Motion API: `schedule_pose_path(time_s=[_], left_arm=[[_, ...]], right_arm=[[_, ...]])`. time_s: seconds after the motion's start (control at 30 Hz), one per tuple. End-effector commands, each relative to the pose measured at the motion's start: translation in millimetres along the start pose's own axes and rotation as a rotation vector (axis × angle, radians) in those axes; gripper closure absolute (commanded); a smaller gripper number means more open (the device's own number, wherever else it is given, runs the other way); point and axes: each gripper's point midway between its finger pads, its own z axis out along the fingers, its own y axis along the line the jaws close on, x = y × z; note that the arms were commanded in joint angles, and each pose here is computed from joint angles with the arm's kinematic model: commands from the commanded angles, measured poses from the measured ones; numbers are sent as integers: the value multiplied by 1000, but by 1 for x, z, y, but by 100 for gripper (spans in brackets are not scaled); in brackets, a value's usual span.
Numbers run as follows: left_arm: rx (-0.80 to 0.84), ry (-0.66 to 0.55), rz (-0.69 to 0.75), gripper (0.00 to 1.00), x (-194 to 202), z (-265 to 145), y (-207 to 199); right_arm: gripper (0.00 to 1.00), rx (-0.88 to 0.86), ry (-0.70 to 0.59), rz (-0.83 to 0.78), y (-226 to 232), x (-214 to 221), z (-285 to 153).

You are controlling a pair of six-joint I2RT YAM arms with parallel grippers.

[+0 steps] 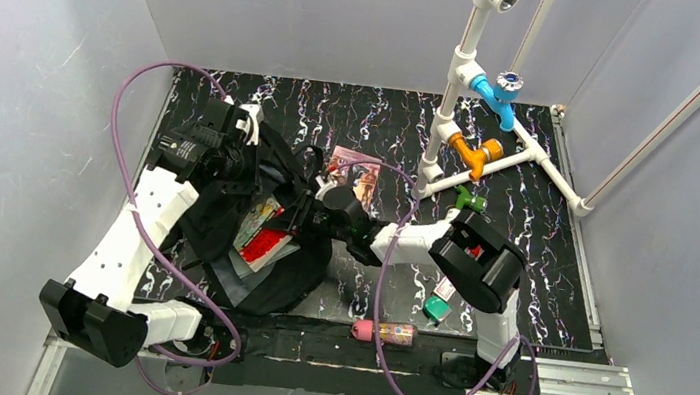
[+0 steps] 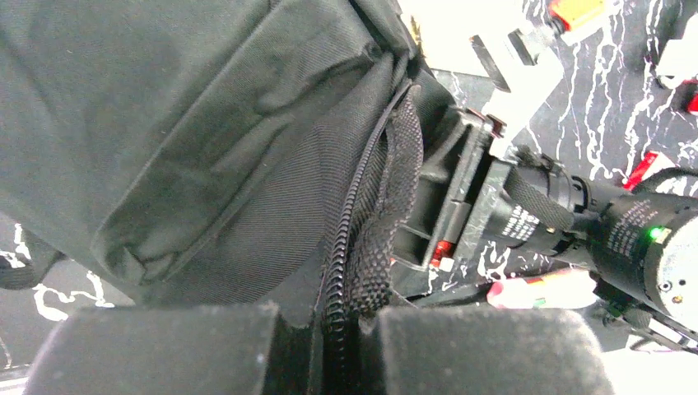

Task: Pack the student bag
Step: Place the book in the student bag.

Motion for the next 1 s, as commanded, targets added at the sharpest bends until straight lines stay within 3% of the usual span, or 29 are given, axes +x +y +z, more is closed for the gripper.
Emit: schedule_pose_path(time_s=[0.0,0.13,0.3,0.43,0.6,0.67,0.73,0.77,0.97], left_arm=[[-91,-215,6,100,-41,-44,14],[-160,-358,-5,100,-67,-63,25],[-150,-383,-2,100,-82,-67,20],[-77,-387,26,100,-87,-72,6],[60,-342,74,100,-80,-75,-19],[109,-312,97,100,-77,-70,-28],[106,-280,99,100,-75,-59,-27],[91,-265,95,100,-74,-52,-25],[-20,-247,47,100,-70,-26,-4]], right_arm=[[99,-154,-85,-4,56,-22,-29],[99,-101,-116,7,55,-21,-59],[99,-81,-176,20,60,-30,-73],[99,-234,-184,74,86,-44,-59],[98,-265,-187,-30,107,-61,-10],[87,-200,-128,-111,94,-60,24],[83,-173,-100,-188,85,-58,47],[75,-155,-110,-234,77,-58,52],[31,88,-48,-409,21,-51,27]])
